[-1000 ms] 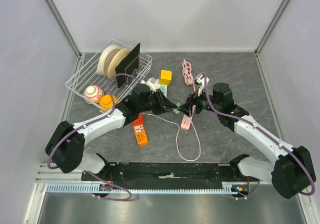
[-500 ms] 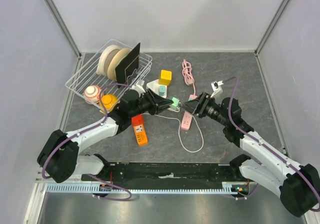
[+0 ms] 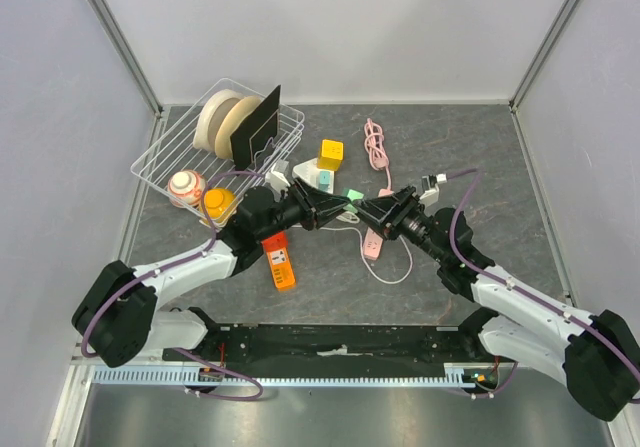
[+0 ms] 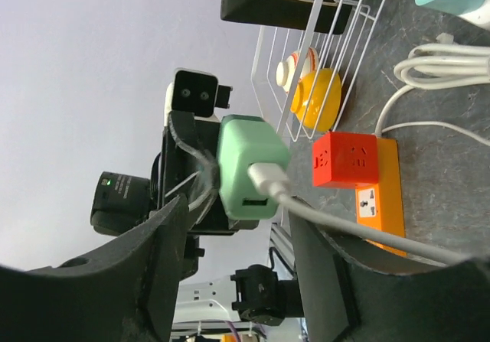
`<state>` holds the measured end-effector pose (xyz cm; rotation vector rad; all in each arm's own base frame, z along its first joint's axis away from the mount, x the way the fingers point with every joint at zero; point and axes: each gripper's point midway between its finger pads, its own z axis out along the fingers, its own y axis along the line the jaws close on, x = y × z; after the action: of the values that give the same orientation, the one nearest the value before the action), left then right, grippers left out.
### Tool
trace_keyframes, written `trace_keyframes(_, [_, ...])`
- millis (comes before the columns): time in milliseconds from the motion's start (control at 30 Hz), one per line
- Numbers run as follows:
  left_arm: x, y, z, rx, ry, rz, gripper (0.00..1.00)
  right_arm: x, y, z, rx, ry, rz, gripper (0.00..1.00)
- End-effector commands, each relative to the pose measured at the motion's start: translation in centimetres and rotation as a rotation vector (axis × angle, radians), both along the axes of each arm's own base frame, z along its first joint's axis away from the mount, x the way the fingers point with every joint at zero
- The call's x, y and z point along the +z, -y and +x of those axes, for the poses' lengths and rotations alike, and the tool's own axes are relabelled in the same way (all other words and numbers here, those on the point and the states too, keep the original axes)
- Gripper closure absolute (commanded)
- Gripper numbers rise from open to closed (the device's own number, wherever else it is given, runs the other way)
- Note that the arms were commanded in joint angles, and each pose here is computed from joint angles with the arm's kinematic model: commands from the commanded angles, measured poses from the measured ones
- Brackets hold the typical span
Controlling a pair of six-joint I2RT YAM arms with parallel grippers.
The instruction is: Insert the plug
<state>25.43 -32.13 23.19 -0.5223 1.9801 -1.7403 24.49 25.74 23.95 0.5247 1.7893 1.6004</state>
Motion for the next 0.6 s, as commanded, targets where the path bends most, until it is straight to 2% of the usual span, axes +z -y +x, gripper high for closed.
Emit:
trace_keyframes(0, [4.2, 0.7, -1.1, -0.025, 0.062, -0.148, 0.98, 2.6, -0.1, 1.2, -0.082, 0.017, 0.091, 0.39])
trace_keyframes(100, [4.7, 0.5, -1.3, -0.022, 0.068, -0.194, 0.98, 1.9, -0.1, 1.2, -0.107, -0.007, 0.068, 0.43])
trace_keyframes(300, [4.6, 0.9, -2.0, -0.059, 0.058, -0.196, 0.98, 2.2, 0.4, 1.4, -0.139, 0.052, 0.058, 0.47])
trace_keyframes(567, [4.3, 1.2, -3.1, -0.091, 0.037, -0.209, 0.98, 3.6, 1.0, 1.5, -0.168, 0.126, 0.113, 0.50])
